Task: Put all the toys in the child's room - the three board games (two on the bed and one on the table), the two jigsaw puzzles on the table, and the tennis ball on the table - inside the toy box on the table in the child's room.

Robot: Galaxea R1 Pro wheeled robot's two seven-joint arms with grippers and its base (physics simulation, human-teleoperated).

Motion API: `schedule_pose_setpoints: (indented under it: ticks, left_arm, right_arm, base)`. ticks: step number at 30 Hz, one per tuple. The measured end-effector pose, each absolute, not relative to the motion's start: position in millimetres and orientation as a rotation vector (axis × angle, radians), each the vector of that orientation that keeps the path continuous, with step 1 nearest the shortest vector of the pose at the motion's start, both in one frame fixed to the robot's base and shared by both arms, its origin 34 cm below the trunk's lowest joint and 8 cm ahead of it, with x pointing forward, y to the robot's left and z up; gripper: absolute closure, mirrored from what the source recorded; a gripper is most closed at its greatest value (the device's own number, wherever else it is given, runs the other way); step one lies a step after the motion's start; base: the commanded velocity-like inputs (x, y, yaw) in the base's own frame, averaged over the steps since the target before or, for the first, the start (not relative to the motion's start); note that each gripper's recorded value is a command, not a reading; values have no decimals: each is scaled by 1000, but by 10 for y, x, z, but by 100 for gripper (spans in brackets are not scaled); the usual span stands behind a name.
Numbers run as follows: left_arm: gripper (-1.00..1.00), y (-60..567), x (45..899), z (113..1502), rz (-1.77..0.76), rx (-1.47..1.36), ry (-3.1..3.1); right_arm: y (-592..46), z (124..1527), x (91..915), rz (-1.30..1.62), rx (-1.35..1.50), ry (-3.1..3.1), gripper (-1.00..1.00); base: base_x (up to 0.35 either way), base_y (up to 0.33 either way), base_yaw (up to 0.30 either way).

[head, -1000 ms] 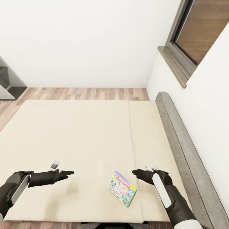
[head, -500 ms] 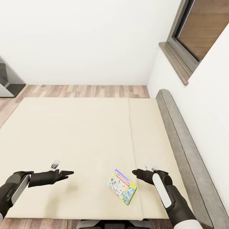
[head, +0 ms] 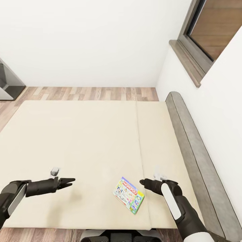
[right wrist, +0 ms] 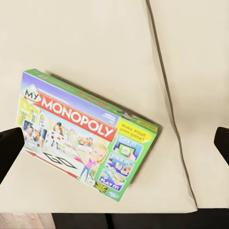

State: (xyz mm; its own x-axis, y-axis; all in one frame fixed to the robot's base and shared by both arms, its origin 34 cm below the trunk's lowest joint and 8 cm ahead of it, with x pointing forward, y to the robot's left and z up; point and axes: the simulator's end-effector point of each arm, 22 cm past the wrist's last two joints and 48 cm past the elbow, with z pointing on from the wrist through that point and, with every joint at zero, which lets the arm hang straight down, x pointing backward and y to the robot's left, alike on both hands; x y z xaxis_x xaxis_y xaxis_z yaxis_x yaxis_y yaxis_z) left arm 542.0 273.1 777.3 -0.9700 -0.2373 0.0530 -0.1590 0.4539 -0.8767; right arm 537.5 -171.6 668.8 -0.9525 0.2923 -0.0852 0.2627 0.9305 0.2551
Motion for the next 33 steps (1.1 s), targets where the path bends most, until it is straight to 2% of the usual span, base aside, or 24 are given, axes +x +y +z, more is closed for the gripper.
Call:
schedule_pose_setpoints:
  ticks: [4,7,22,33]
  left_arm:
    - [-100,2825,5487,8217,-1761,-328,2450]
    - [-100,2956,5520,8401,-1811,-311,2393]
    - [-100,3182,5604,8387,-1750,-309,2371]
    - [-100,3141,5556,8285,-1761,-322,2387]
  right_arm:
    - [-1712,6661,5353,368,430,2973,-100]
    - [-1706,6641,5337,368,431,2978,-100]
    - [-1707,6540,5255,369,438,3001,-100]
    - [-1572,6534,5274,528,436,2971,-100]
  base:
    - [0,0,0]
    - [0,0,0]
    - [0,0,0]
    - [0,0,0]
